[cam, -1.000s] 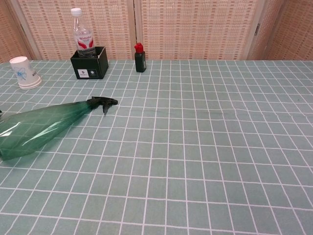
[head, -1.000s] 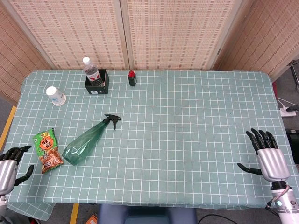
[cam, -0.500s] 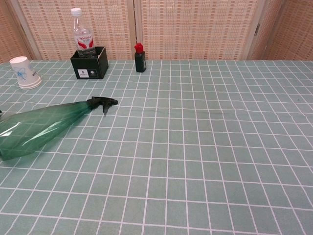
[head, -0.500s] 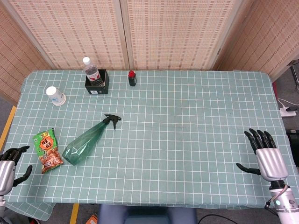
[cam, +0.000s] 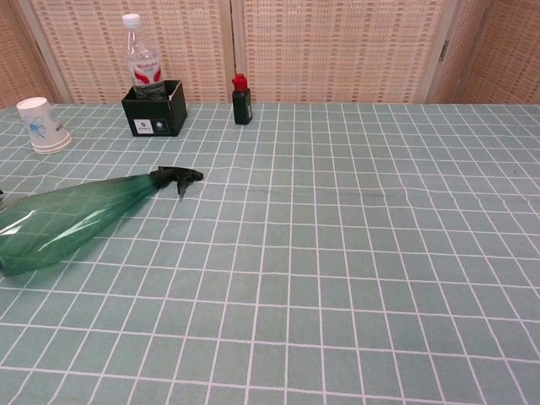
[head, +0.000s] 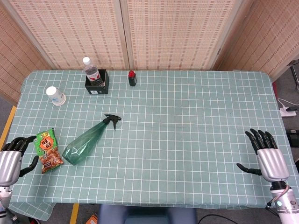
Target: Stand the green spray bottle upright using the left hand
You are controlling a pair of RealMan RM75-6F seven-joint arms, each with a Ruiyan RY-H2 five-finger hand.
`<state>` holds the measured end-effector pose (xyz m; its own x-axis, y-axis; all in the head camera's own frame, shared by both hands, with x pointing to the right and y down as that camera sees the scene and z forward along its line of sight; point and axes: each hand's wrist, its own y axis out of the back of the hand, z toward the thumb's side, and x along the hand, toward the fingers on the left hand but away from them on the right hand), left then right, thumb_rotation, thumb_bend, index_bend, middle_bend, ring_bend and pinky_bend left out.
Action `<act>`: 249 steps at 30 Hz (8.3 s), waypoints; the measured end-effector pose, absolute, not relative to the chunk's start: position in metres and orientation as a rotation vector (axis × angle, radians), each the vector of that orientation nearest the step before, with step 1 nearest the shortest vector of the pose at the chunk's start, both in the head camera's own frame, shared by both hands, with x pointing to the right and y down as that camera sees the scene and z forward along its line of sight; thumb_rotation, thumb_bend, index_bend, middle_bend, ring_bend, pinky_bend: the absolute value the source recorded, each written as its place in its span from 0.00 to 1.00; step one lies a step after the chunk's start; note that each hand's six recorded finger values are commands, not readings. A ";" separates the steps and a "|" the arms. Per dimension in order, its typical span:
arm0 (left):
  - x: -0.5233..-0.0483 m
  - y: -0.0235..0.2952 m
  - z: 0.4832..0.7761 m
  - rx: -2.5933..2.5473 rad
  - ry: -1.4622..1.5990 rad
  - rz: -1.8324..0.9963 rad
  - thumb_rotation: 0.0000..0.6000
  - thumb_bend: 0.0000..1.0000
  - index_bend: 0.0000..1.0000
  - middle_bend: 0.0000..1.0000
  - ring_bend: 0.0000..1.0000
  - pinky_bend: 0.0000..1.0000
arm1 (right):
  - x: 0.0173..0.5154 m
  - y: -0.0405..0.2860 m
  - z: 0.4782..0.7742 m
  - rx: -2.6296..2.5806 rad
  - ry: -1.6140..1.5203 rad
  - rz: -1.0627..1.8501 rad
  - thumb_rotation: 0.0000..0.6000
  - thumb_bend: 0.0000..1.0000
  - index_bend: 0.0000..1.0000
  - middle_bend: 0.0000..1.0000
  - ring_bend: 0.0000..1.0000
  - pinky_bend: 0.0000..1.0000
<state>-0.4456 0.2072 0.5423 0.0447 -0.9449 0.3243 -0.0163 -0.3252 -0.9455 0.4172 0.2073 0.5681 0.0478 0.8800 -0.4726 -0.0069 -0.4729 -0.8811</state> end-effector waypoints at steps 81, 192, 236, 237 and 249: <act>-0.209 0.094 0.686 -1.313 0.656 -1.973 1.00 0.23 0.18 0.28 0.28 0.36 | 0.419 0.205 0.570 -1.623 -0.877 1.551 1.00 0.06 0.09 0.03 0.00 0.00; -0.192 0.045 0.692 -1.270 0.925 -1.916 1.00 0.27 0.40 0.59 0.52 0.53 | 0.418 0.205 0.569 -1.638 -0.882 1.513 1.00 0.06 0.12 0.03 0.00 0.00; -0.283 -0.001 0.621 -1.951 2.091 -0.375 1.00 0.26 0.31 0.51 0.42 0.41 | 0.428 0.206 0.575 -1.527 -0.937 1.669 1.00 0.06 0.12 0.03 0.00 0.00; -0.287 -0.001 0.624 -1.922 2.057 -0.394 1.00 0.26 0.30 0.51 0.41 0.39 | 0.429 0.206 0.575 -1.526 -0.938 1.675 1.00 0.06 0.12 0.03 0.00 0.00; -0.323 0.011 0.654 -1.774 1.871 -0.493 1.00 0.26 0.24 0.45 0.36 0.32 | 0.432 0.205 0.577 -1.509 -0.931 1.741 1.00 0.06 0.12 0.03 0.00 0.00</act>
<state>-0.3235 0.0110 0.6536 -0.0156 -0.9932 -0.1150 -0.8077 0.0803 -0.5841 0.4316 0.2054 0.5768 -0.1313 0.8356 -0.5334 -0.0199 -0.5402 -0.8413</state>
